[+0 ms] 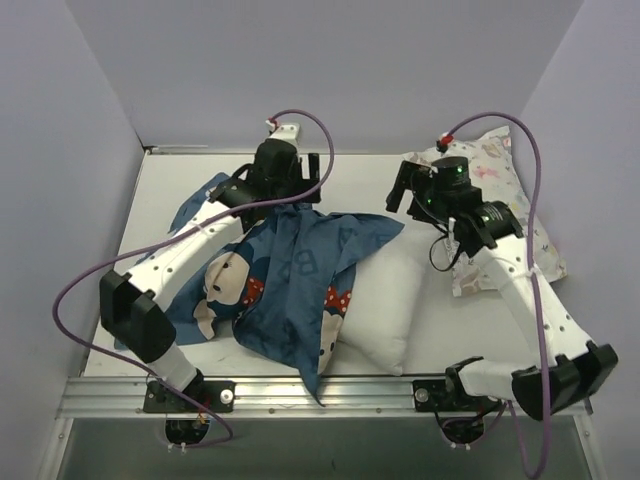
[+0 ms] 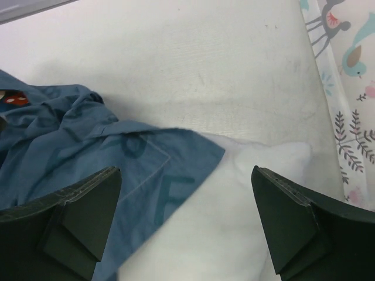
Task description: Remove the pillowcase from the pillow
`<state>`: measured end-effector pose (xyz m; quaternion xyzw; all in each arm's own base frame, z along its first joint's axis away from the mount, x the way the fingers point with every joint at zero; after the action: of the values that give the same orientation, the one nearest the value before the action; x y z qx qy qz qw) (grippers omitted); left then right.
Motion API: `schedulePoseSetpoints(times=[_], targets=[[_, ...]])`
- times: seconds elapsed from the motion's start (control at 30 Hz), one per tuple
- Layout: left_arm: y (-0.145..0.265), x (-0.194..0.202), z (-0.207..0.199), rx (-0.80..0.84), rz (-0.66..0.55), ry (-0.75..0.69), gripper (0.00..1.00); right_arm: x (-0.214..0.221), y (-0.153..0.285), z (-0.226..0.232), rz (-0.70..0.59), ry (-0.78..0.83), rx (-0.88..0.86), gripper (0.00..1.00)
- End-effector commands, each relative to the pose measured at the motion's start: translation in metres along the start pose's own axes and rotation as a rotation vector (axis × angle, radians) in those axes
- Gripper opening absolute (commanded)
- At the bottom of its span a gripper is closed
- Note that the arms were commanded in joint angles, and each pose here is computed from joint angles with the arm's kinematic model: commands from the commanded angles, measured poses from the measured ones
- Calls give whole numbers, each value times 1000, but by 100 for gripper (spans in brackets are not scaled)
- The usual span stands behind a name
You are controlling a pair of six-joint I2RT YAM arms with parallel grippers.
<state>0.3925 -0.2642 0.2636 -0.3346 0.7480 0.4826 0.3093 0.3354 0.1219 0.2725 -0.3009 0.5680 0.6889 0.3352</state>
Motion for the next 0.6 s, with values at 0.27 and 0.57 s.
schedulePoseSetpoints(times=[0.27, 0.57], targets=[[104, 38, 47, 33, 50, -19, 97, 132, 64, 22, 117, 73, -118, 100], [79, 118, 60, 90, 231, -15, 97, 191, -15, 41, 259, 114, -68, 99]])
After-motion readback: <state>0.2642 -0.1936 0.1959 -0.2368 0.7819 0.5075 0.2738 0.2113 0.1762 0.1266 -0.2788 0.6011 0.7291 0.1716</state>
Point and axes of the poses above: each gripper's point midway between its finger pads, its own y axis back along the fingers, its own z axis along the line the jaws close on, x = y × z, the point moved 1 cm from there along y, back along the fingers, and after that the axes turned 7 degrees about y, right-handed, at the moved point
